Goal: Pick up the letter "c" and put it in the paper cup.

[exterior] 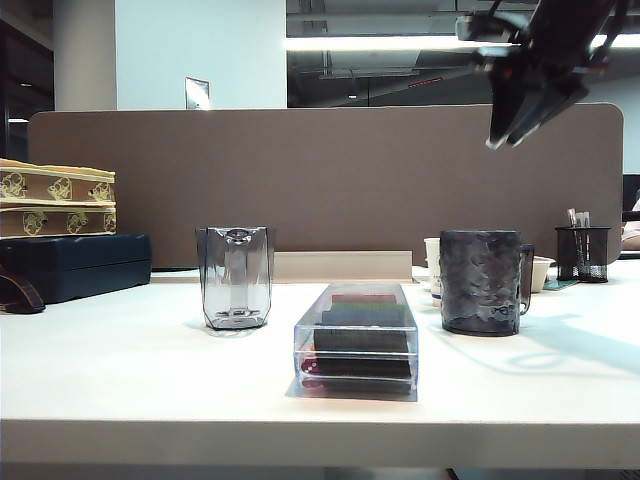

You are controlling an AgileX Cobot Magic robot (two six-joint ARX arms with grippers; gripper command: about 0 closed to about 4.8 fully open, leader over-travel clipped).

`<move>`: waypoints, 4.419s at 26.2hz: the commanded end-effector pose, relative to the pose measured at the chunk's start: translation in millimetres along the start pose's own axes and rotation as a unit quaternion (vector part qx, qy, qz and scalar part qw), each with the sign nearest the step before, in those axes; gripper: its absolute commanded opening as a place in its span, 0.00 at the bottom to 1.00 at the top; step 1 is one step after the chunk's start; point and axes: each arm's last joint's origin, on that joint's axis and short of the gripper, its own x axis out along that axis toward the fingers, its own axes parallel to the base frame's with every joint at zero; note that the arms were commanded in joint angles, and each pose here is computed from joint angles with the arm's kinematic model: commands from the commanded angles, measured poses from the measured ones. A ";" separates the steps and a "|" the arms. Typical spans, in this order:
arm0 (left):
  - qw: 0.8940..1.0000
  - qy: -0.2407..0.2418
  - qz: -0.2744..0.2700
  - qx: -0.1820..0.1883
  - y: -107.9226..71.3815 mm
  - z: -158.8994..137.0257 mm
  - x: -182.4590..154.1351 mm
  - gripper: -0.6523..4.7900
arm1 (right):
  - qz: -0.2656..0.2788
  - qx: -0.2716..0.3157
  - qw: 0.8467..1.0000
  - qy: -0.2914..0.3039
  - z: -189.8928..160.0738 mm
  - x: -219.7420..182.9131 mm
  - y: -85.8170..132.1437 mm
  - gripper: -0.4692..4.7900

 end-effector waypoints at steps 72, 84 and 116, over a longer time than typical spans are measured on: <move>1.000 -0.008 0.000 -0.002 0.1 2.6 -0.2 0.11 | -0.038 0.048 0.980 -0.188 -231.5 -78.6 62.9 0.25; 1.000 -0.008 0.000 -0.002 0.1 2.6 -0.2 0.11 | -0.054 0.047 0.968 -0.242 -243.0 -60.8 64.0 0.11; 1.000 -0.008 0.000 -0.002 0.1 2.5 -0.2 0.11 | -0.152 0.065 0.938 -0.304 -272.5 -44.4 64.2 0.08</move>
